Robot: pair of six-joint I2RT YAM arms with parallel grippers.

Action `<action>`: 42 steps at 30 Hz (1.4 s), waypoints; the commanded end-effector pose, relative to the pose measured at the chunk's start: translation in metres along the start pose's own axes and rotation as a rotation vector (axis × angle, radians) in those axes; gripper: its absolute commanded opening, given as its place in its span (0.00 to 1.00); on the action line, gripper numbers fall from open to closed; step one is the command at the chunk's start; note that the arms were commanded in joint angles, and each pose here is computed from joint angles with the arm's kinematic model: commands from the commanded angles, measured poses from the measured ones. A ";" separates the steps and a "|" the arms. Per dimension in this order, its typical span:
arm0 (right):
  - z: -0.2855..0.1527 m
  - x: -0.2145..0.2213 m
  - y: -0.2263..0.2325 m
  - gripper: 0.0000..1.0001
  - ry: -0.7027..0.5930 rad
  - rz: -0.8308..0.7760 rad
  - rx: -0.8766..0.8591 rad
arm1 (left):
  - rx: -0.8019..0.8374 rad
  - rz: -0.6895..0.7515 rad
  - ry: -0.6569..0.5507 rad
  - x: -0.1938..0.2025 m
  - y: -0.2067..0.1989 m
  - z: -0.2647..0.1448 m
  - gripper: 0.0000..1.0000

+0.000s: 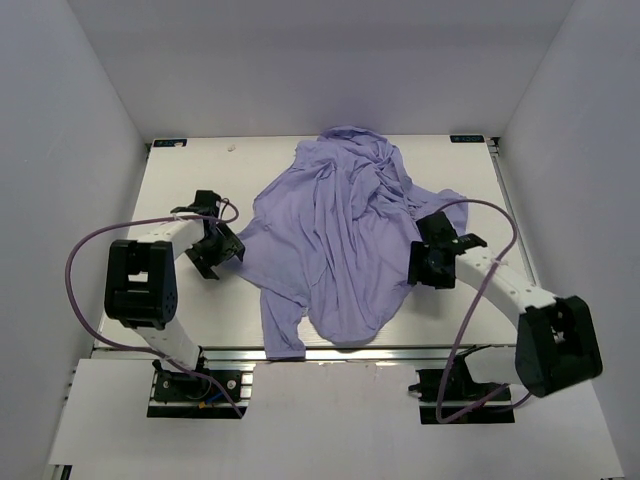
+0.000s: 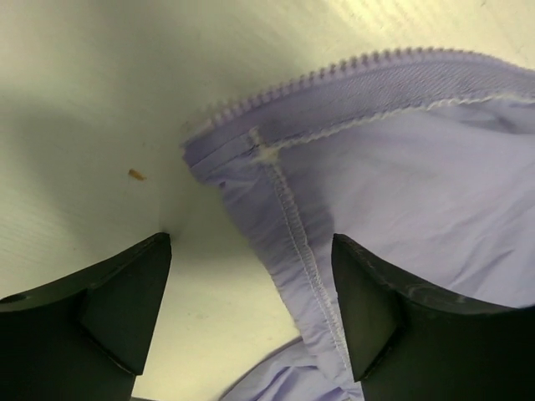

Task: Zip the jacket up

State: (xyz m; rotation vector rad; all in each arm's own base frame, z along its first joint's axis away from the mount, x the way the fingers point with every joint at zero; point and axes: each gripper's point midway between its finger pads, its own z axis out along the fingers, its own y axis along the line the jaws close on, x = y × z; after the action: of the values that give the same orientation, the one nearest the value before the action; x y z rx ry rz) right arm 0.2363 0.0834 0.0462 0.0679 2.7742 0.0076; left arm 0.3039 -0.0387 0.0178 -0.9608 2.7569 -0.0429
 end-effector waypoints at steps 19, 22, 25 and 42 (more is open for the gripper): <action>-0.067 -0.005 -0.027 0.89 -0.200 0.200 0.028 | 0.293 0.114 -0.343 -0.067 -0.088 -0.093 0.00; -0.073 -0.009 -0.033 0.89 -0.231 0.233 0.044 | 0.356 0.260 -0.485 -0.044 -0.130 -0.151 0.00; -0.084 -0.015 -0.047 0.89 -0.283 0.307 0.088 | 0.531 0.429 -0.487 0.010 -0.183 -0.190 0.00; -0.139 -0.038 -0.069 0.89 -0.509 0.399 0.091 | 0.537 1.097 -0.119 0.312 -0.278 -0.130 0.64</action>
State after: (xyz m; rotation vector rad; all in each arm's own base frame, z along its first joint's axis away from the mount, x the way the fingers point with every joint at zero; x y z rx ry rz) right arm 0.2182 0.0161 0.1923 0.5647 2.2049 -0.0030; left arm 0.2054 -0.4597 0.0634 0.6908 2.5757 -0.4341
